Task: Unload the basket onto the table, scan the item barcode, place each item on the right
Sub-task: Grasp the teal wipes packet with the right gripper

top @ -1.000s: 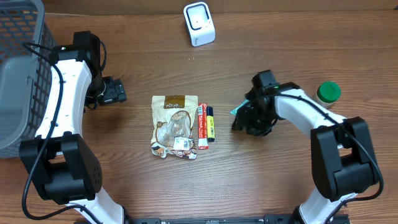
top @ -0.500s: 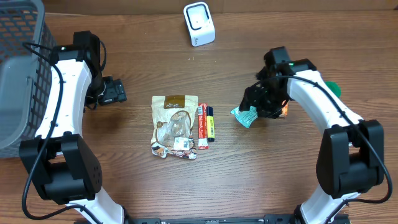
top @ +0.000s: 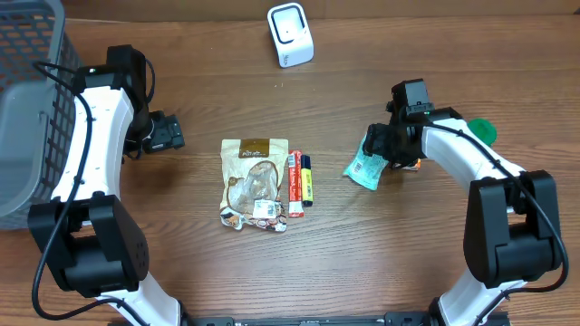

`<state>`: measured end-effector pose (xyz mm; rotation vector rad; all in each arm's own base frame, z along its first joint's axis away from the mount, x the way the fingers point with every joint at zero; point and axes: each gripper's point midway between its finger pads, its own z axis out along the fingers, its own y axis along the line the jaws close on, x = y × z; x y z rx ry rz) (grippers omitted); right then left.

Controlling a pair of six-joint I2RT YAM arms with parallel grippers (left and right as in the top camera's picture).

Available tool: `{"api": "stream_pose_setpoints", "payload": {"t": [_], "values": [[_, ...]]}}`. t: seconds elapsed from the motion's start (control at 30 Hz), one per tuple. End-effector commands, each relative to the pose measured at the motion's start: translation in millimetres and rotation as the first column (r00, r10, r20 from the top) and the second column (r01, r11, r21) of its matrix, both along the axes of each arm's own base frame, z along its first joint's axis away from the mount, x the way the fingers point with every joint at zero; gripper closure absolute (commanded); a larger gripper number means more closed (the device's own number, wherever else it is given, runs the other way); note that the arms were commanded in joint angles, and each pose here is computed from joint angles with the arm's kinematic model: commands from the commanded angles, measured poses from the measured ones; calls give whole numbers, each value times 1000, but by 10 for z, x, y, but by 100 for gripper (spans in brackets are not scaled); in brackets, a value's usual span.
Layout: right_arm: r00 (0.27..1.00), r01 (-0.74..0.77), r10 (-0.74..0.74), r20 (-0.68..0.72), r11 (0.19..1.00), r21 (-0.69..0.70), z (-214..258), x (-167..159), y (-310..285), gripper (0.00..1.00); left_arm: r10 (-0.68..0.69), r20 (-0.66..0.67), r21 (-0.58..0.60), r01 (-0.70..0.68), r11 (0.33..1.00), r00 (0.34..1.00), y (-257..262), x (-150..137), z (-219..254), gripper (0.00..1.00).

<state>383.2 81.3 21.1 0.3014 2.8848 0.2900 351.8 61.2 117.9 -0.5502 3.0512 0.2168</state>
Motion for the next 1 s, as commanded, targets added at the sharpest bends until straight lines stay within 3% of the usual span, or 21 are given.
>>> {"api": "stream_pose_setpoints", "payload": {"t": [0.0,0.27,0.57,0.73,0.97], "values": [[1000,16,-16,3,1000,-6,0,-11,-29,32,-25,5,-4,25,1000,1000,-27,39,7,0],[980,47,-18,-200,989,141,-30,-464,228,39,-25,5,-4,25,1000,1000,-27,39,7,0],[956,4,70,-287,968,251,-93,-804,582,41,-25,5,-3,25,1000,1000,-27,39,7,0],[957,-76,193,-216,887,456,247,-723,939,42,-25,5,-3,25,1000,1000,-27,39,7,0],[976,-161,200,-84,928,336,556,-369,724,41,-25,8,-3,25,1000,1000,-26,48,8,0]]}}
